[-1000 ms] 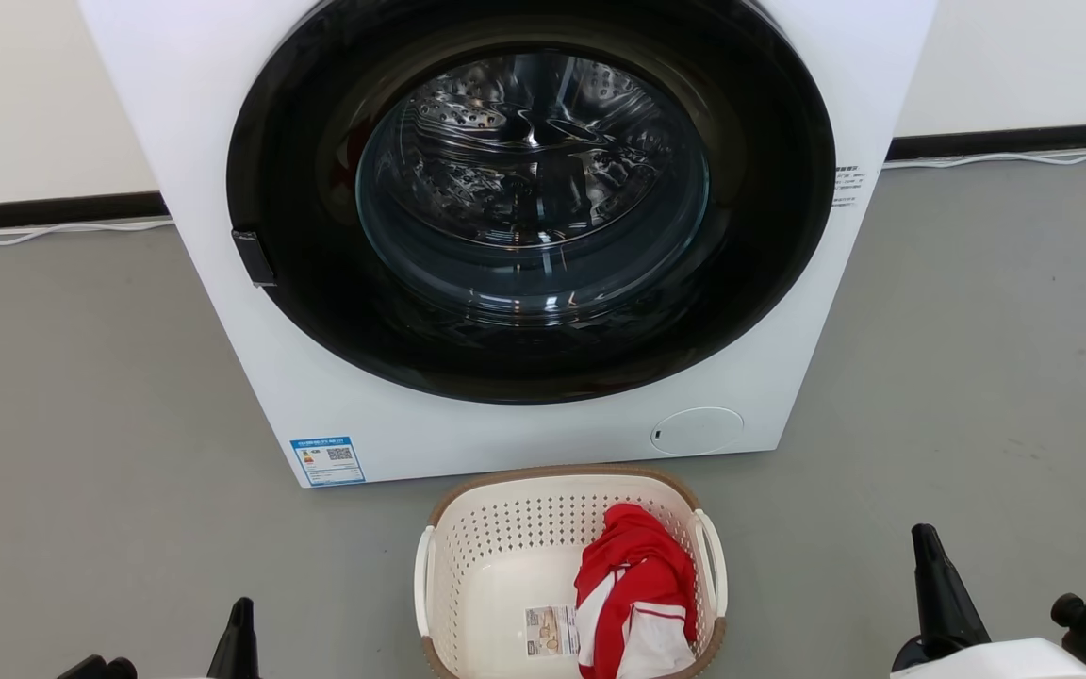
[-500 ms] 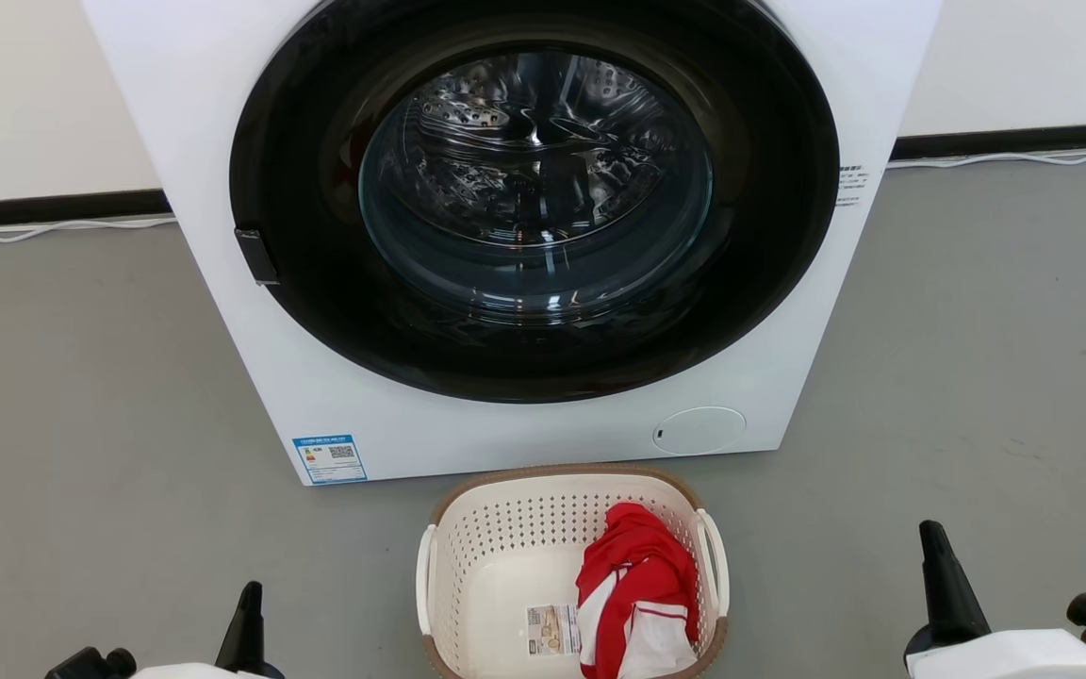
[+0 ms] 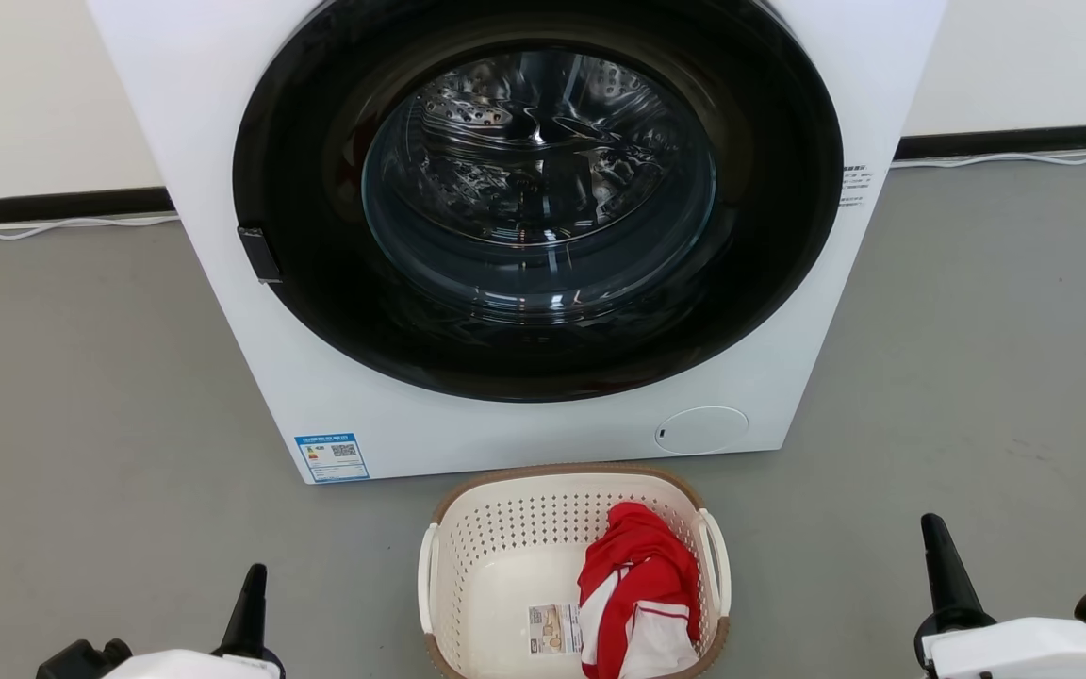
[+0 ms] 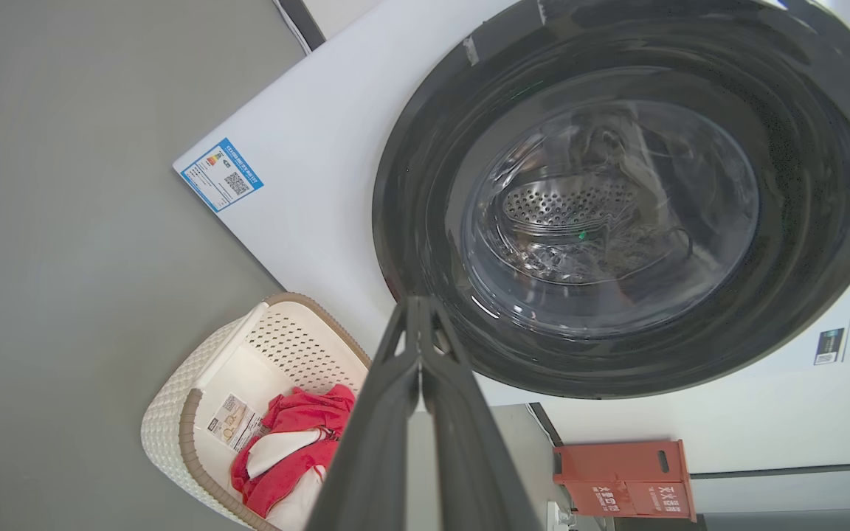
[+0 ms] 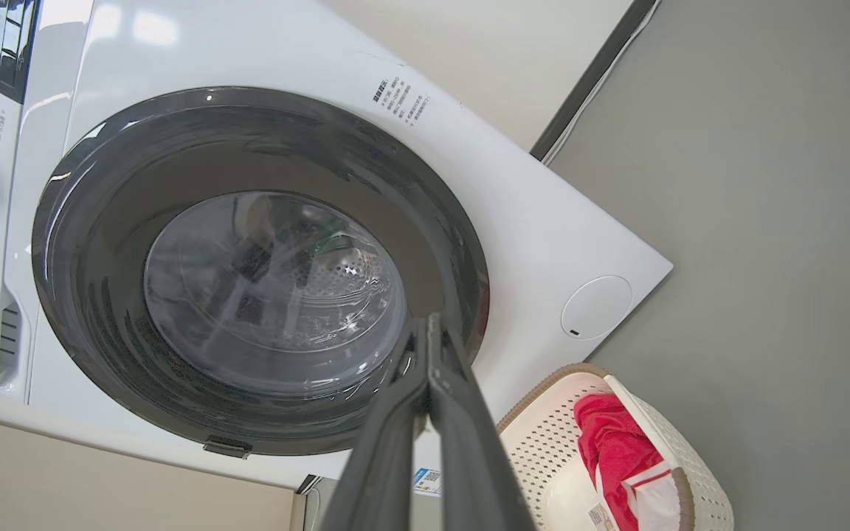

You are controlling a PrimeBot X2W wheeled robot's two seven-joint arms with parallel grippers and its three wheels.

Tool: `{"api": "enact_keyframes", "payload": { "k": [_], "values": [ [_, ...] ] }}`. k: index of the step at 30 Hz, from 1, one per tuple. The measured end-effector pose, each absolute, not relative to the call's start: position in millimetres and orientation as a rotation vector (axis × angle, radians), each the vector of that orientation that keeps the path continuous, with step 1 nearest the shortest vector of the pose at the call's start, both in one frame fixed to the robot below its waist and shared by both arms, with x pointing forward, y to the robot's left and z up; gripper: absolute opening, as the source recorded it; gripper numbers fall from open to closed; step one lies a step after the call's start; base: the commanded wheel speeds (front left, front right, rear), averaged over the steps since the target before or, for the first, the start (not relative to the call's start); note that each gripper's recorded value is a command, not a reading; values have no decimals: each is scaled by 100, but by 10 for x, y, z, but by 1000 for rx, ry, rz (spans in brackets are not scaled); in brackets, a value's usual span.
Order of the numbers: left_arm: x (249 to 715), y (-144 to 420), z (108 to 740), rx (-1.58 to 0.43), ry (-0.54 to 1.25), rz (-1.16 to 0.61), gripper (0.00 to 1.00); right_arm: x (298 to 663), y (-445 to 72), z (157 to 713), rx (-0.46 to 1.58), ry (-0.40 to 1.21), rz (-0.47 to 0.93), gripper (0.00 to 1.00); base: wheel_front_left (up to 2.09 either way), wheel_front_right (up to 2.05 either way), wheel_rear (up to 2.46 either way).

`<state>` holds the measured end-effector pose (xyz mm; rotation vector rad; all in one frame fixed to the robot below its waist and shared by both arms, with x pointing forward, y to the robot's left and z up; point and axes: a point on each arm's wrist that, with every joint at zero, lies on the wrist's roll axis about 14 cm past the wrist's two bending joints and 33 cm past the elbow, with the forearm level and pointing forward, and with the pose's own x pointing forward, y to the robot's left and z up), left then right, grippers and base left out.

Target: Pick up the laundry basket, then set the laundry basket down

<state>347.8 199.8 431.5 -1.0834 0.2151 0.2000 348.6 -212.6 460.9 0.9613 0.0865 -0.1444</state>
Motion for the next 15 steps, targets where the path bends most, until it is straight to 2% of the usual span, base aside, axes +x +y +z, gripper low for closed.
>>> {"api": "enact_keyframes", "payload": {
  "k": [15],
  "values": [
    [3542, 1975, 4414, -1221, 188, 173, 0, 3571, -2105, 4662, 1133, 76, -136, 0, 0, 0, 0]
  ]
}}
